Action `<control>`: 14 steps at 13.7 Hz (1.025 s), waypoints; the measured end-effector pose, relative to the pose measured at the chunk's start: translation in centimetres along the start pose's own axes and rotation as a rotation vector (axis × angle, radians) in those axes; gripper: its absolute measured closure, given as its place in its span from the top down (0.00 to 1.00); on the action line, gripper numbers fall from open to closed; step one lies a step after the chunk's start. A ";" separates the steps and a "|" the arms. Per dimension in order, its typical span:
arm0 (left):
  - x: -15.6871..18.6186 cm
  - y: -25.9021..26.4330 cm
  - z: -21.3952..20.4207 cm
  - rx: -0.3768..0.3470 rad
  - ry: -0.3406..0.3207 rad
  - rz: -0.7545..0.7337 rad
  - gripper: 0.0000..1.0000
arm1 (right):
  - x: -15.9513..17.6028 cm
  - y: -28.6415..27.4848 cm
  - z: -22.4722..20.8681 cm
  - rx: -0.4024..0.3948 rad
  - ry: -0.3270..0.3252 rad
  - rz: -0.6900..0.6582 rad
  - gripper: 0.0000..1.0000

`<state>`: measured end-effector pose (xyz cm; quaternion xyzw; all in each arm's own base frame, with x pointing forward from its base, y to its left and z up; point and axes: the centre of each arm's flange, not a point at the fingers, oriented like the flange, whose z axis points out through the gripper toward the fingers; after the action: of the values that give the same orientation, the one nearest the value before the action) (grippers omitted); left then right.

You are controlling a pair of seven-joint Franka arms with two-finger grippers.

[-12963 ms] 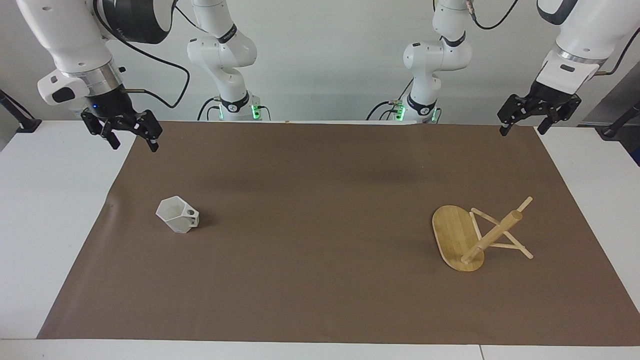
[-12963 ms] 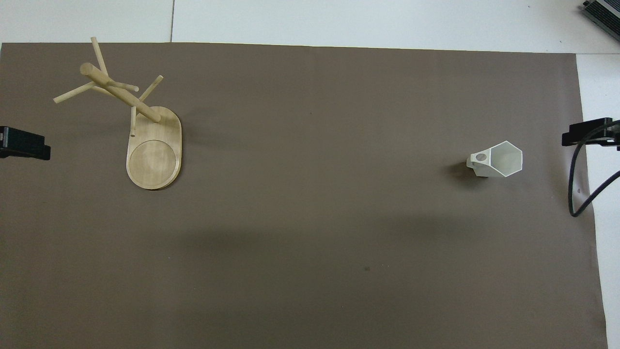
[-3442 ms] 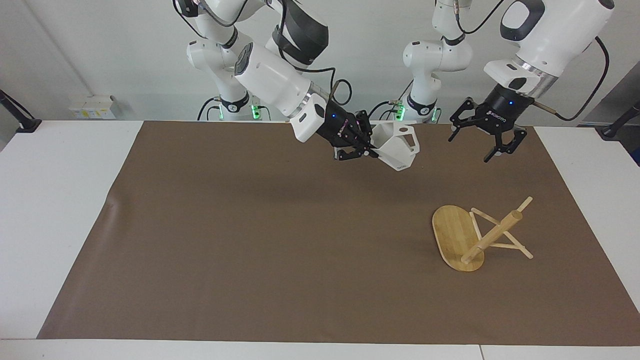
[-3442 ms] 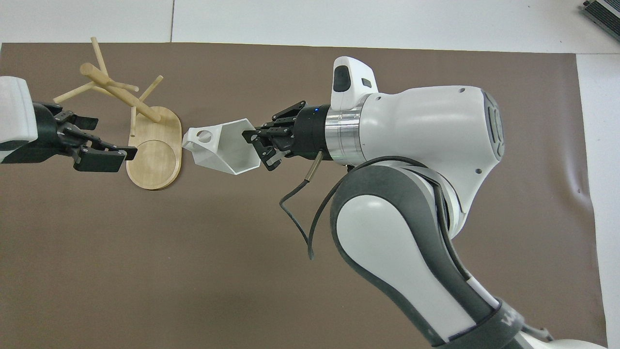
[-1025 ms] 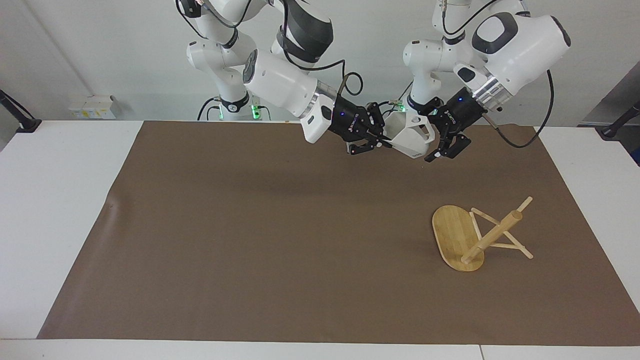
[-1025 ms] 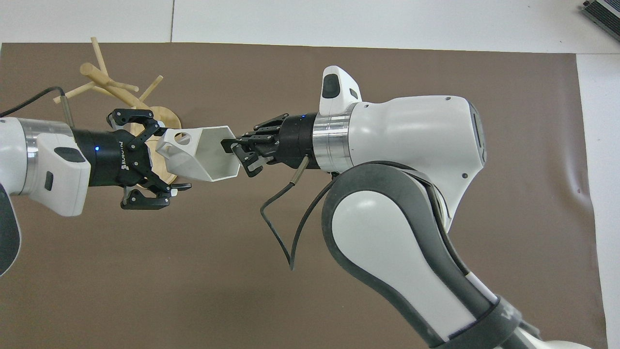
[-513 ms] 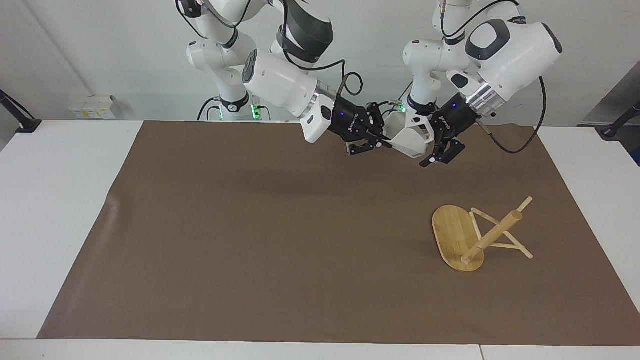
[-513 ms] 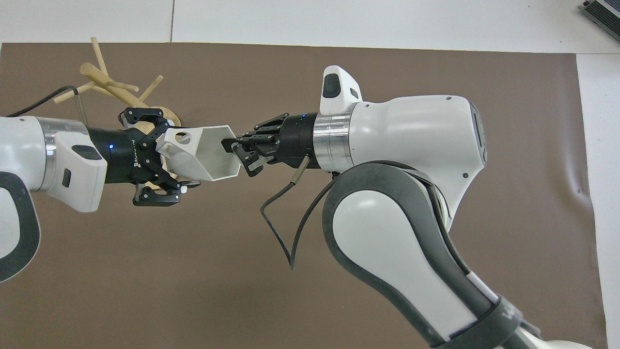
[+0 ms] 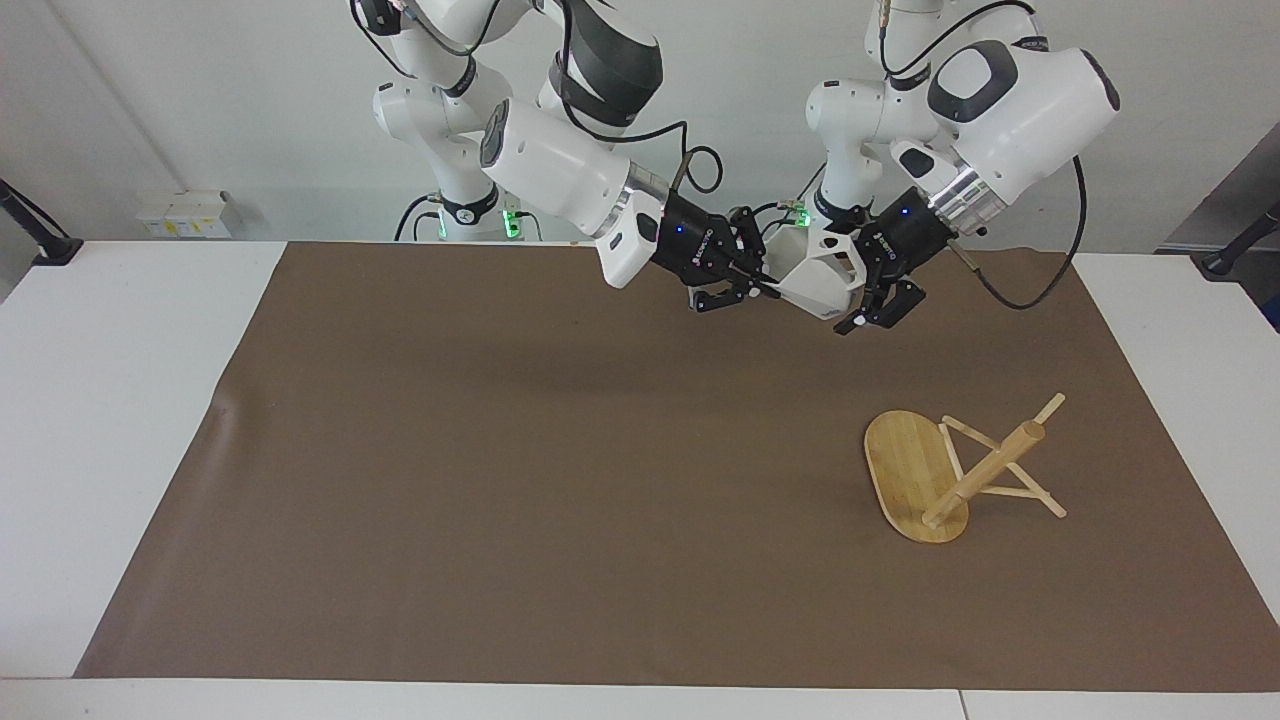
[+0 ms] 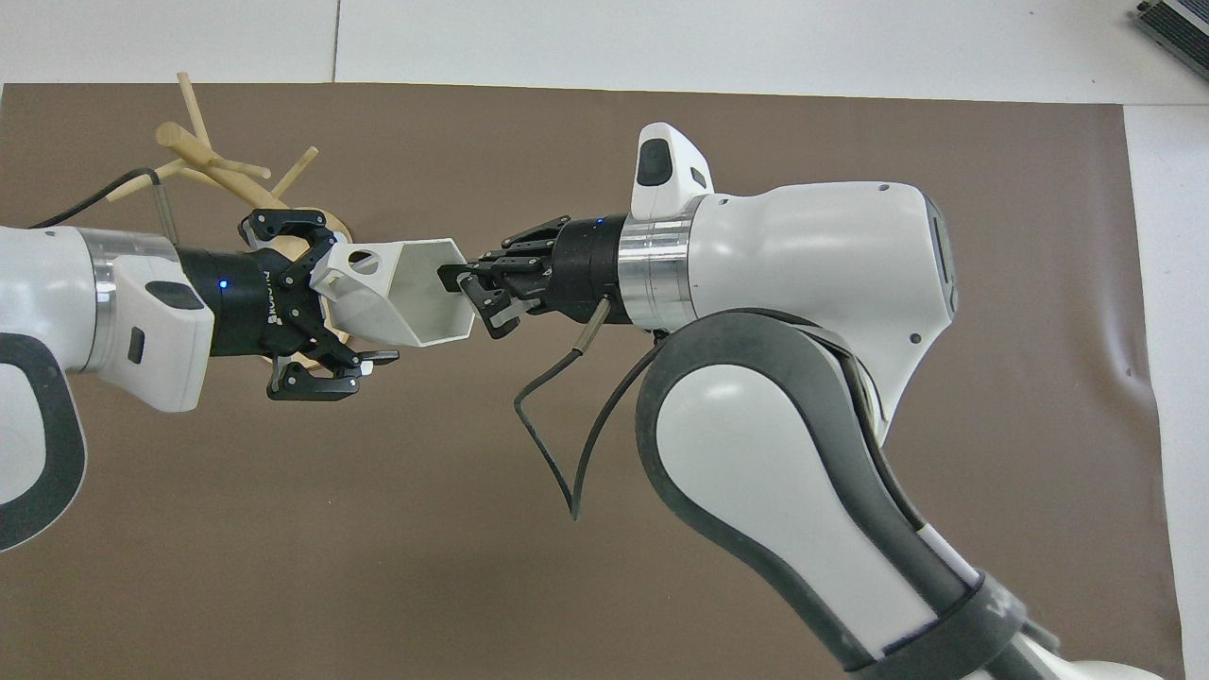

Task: Hang cup on rack
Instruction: 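Release the cup from the right gripper and withdraw it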

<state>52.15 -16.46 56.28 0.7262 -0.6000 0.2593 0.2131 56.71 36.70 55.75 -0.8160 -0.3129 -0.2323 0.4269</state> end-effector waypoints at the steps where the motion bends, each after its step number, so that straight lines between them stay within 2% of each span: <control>1: 0.0 0.0 0.0 0.000 0.002 -0.001 1.00 | 0.0 0.0 0.0 0.000 0.000 0.000 0.05; 4: 0.0 0.0 0.0 -0.002 0.011 -0.006 1.00 | 0.0 0.0 -0.1 -0.001 0.001 0.000 0.05; 10: -0.1 -0.2 -0.2 -0.012 0.087 -0.004 1.00 | 0.2 0.3 -0.5 -0.006 0.007 0.010 0.05; 14: -0.2 -0.2 -0.2 -0.013 0.104 0.000 1.00 | 0.2 0.3 -0.5 -0.007 0.008 0.020 0.05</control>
<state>52.31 -16.11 56.32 0.7104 -0.5896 0.2929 0.2489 57.01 36.15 55.94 -0.8197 -0.3021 -0.2324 0.4276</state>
